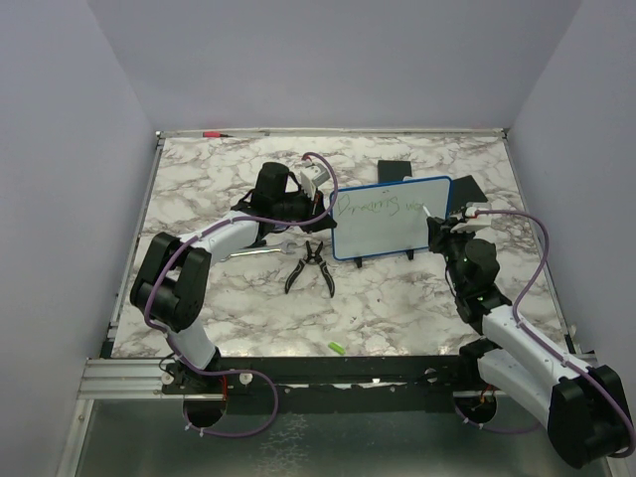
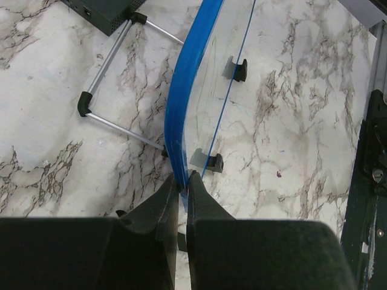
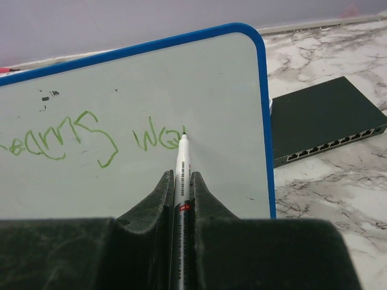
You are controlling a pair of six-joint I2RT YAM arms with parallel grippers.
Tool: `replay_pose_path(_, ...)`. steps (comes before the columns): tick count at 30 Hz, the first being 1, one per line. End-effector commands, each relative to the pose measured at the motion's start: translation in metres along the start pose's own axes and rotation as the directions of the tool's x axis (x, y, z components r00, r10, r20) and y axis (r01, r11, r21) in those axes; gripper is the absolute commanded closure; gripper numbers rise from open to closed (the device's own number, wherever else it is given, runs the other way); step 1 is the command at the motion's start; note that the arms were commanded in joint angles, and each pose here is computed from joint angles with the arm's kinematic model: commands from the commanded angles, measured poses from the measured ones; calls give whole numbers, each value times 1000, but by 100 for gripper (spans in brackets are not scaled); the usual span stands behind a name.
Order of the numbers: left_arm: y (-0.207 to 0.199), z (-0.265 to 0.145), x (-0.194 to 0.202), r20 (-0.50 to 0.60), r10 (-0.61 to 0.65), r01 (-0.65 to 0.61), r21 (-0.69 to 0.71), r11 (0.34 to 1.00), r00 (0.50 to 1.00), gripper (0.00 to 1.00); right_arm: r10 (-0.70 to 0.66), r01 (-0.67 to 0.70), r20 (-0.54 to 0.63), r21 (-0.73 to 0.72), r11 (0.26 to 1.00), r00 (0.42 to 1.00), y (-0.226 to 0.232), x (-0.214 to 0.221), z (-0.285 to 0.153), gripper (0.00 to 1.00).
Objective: Write a sentence on the whiteboard
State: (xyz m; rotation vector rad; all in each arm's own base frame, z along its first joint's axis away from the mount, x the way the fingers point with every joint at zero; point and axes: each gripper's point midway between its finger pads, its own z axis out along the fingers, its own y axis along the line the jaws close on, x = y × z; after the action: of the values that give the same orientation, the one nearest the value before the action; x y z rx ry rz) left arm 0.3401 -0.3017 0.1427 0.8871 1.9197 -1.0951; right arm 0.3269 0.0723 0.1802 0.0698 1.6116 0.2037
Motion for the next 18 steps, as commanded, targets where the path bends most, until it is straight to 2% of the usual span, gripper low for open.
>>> replay_pose_path(1,1,2,9,-40,10,-11,-32,999,999,100,4,-2,-53,35,999,999,-8,13,-2,99)
replay_pose_path(8,0,1,8,-38,12,-13,-31,999,999,100,8,-2,-84,63,998,996,-13,21,-1,99)
replay_pose_path(18,1,1,8,-39,13,-14,-33,999,999,100,9,-6,-59,49,999,998,-10,12,-1,99)
